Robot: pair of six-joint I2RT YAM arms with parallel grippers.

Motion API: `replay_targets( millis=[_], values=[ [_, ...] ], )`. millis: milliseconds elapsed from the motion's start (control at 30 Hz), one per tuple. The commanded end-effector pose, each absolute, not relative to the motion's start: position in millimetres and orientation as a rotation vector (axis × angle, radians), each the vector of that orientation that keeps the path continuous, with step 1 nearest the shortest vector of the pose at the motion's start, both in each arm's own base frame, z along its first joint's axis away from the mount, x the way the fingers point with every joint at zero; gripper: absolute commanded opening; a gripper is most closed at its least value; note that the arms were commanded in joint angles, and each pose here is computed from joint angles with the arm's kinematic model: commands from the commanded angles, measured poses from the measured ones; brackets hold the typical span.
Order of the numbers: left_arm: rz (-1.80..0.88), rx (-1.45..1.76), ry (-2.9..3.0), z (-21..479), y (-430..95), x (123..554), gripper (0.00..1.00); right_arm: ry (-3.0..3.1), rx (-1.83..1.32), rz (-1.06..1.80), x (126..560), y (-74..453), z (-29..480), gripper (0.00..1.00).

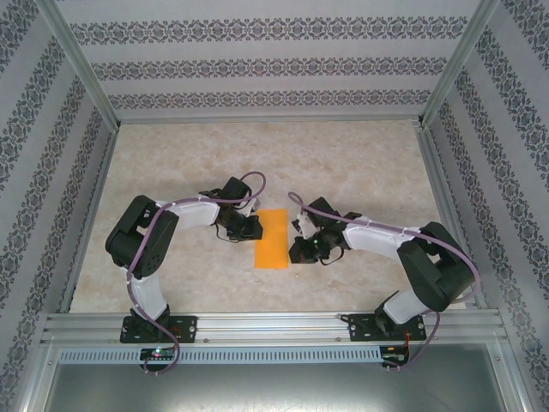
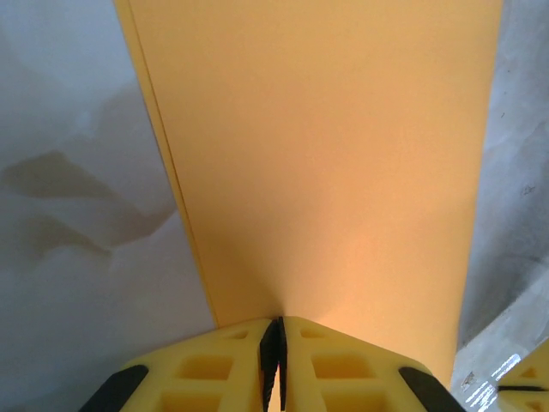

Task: Fold a paper plane with a square sheet of paper (pick it up from the middle)
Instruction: Fold the square sheet of paper in half at the center of the table, then fold the triangle a second time at the center of the table.

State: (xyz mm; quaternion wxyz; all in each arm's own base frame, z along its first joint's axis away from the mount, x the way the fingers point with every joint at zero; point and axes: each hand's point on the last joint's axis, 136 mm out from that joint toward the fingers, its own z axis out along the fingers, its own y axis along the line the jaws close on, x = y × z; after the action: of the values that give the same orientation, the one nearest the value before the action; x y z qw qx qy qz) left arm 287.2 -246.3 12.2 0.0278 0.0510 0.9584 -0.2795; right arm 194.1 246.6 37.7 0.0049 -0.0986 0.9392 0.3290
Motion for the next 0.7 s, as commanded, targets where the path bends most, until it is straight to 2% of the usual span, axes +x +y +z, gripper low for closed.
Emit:
replay_targets(
  millis=[0, 67, 167, 667],
  values=[
    [-0.493, 0.100, 3.236, -38.4, -191.7, 238.1, 0.16, 2.837, -0.201, 1.111, 224.4, 252.3, 57.7, 0.12],
    [-0.499, 0.100, 3.230, -36.8, -192.6, 239.7, 0.17, 2.818, -0.161, 1.090, 238.4, 248.2, 58.3, 0.21],
    [-0.504, 0.099, 3.229, -36.5, -192.8, 239.6, 0.17, 2.802, -0.127, 1.113, 252.8, 249.9, 58.1, 0.27],
    [-0.521, 0.099, 3.218, -36.8, -194.1, 239.5, 0.17, 2.826, -0.124, 1.049, 288.2, 262.7, 41.3, 0.36]
  ],
)
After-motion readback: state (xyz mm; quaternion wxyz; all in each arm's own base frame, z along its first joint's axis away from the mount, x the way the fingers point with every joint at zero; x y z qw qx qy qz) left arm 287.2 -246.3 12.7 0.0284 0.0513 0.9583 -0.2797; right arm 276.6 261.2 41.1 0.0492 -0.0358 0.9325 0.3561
